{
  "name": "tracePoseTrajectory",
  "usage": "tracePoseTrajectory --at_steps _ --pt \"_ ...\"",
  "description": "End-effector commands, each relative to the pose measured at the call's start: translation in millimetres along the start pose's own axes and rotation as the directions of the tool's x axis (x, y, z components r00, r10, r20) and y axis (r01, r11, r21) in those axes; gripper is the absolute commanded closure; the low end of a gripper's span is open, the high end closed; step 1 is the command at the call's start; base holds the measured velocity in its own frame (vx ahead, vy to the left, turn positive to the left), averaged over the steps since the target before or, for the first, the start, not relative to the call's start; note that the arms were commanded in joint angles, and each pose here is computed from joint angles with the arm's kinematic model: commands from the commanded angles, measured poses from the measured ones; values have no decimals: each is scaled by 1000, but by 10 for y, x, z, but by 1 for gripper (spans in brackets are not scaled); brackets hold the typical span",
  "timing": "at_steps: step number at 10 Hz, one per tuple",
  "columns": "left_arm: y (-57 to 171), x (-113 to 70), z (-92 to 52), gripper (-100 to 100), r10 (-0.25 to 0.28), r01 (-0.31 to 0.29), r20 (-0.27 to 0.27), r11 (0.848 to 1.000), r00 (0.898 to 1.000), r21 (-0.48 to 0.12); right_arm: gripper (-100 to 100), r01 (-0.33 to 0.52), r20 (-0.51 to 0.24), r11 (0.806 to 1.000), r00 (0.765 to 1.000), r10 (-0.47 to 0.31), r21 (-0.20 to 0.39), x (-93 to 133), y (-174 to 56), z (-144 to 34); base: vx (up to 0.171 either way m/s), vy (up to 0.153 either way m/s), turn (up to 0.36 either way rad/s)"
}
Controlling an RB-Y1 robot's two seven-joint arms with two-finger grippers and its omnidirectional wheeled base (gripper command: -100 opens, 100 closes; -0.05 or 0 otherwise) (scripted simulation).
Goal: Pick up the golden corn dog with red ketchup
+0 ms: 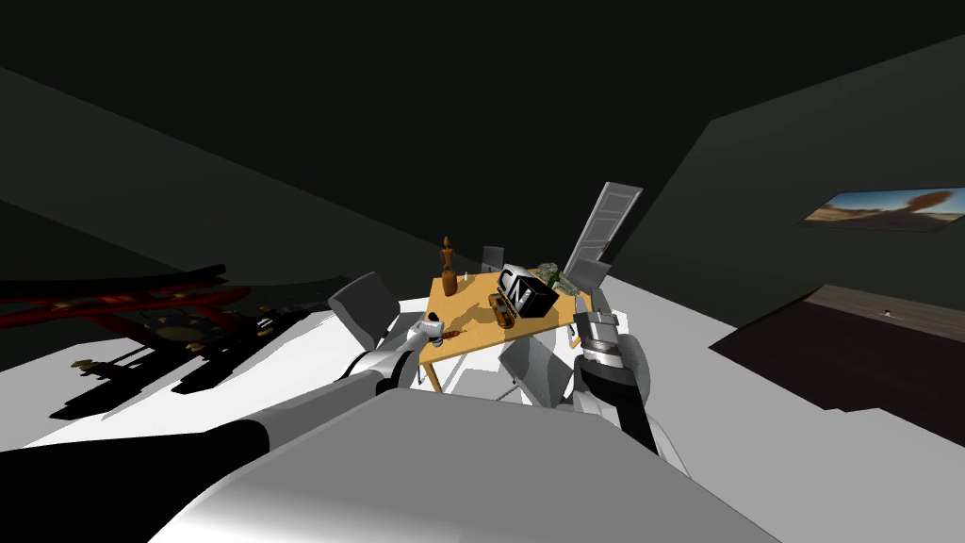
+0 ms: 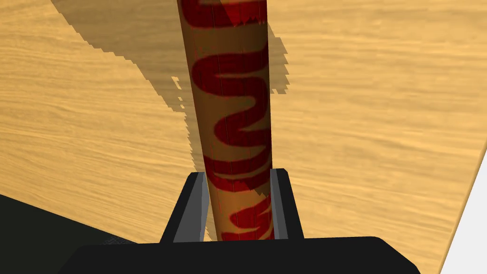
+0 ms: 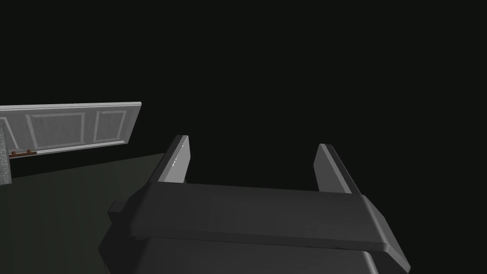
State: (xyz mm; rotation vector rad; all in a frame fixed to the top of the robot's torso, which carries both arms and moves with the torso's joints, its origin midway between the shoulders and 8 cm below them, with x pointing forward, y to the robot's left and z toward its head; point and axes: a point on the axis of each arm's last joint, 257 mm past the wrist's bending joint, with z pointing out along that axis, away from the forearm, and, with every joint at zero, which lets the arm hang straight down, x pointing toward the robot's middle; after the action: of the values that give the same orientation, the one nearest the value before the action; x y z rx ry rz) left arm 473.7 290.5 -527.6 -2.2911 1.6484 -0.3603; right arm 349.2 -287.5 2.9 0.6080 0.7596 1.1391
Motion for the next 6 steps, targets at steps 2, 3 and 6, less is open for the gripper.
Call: tracePoseTrajectory --at_steps 2,3,6 --pt "63 -12 36 100 2 -2 0 1000 1000 -1 0 0 0 1000 1000 0 0 0 0 0 0 0 0" --pt "-89 42 -42 100 -1 1 1 1000 1000 -2 0 0 0 1000 1000 0 0 0 0 0 -37 0 7" --pt "-164 69 -83 100 -2 2 1 1000 1000 -2 0 0 0 1000 1000 0 0 0 0 0 -50 3 -2"
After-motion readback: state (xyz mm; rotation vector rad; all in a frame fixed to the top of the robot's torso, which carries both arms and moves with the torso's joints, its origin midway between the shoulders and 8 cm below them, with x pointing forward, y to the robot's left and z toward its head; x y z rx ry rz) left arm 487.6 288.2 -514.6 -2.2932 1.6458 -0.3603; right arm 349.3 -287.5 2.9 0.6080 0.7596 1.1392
